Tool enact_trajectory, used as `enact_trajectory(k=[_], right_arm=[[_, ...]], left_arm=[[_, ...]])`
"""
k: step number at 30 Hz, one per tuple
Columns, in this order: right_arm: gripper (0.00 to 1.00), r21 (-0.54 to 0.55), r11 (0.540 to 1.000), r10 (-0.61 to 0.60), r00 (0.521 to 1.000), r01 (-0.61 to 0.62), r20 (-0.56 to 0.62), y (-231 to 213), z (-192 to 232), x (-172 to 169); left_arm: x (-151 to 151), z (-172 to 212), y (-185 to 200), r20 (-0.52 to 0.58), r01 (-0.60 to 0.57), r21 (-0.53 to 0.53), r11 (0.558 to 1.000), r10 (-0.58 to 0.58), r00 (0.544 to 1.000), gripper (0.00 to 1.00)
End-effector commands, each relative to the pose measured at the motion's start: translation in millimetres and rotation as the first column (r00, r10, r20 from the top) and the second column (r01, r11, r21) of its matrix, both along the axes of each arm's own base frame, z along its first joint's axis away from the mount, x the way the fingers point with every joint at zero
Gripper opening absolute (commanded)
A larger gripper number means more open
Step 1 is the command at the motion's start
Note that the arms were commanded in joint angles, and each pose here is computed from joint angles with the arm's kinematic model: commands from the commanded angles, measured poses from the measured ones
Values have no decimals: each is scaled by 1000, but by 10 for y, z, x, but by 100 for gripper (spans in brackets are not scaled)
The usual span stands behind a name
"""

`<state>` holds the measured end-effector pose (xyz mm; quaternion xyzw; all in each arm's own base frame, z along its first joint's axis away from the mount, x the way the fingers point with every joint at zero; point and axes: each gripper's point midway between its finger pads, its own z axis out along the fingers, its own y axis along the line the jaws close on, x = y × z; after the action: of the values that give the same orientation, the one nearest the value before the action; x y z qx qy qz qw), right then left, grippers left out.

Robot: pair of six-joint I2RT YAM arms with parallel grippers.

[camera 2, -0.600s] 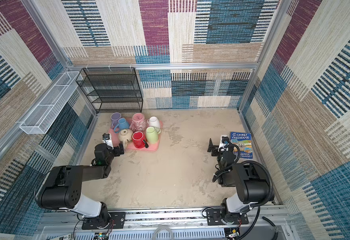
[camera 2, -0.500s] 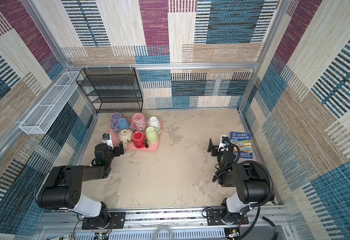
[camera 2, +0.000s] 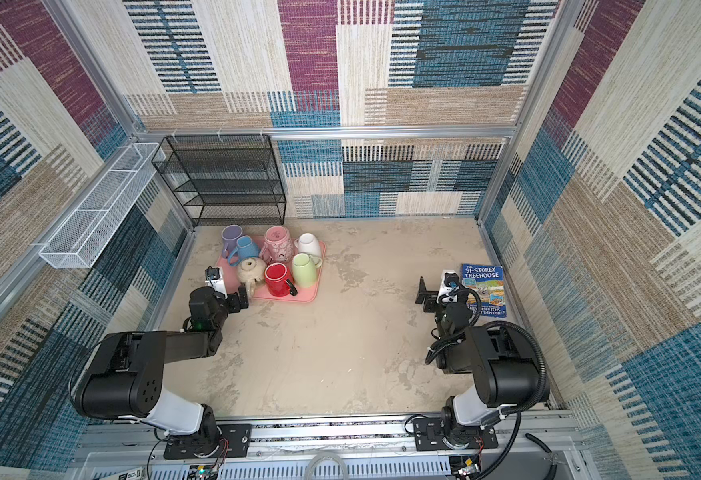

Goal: Turn the mug right side up
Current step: 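Raise both arms from rest and move grippers toward the pink tray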

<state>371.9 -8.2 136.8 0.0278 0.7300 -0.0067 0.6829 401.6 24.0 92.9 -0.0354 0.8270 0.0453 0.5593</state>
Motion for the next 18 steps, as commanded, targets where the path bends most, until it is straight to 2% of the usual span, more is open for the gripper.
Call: enact_trajectory(k=[1, 18], right_arm=[[100, -2, 1000, -1, 1000, 1, 27, -2, 74, 13], [100, 1, 1000, -16, 999, 16, 29, -25, 132, 26]], left_arm=[[1, 23, -14, 10, 4, -14, 1000, -4, 1000, 99], [-4, 16, -18, 9, 13, -22, 1000, -12, 1000, 97]])
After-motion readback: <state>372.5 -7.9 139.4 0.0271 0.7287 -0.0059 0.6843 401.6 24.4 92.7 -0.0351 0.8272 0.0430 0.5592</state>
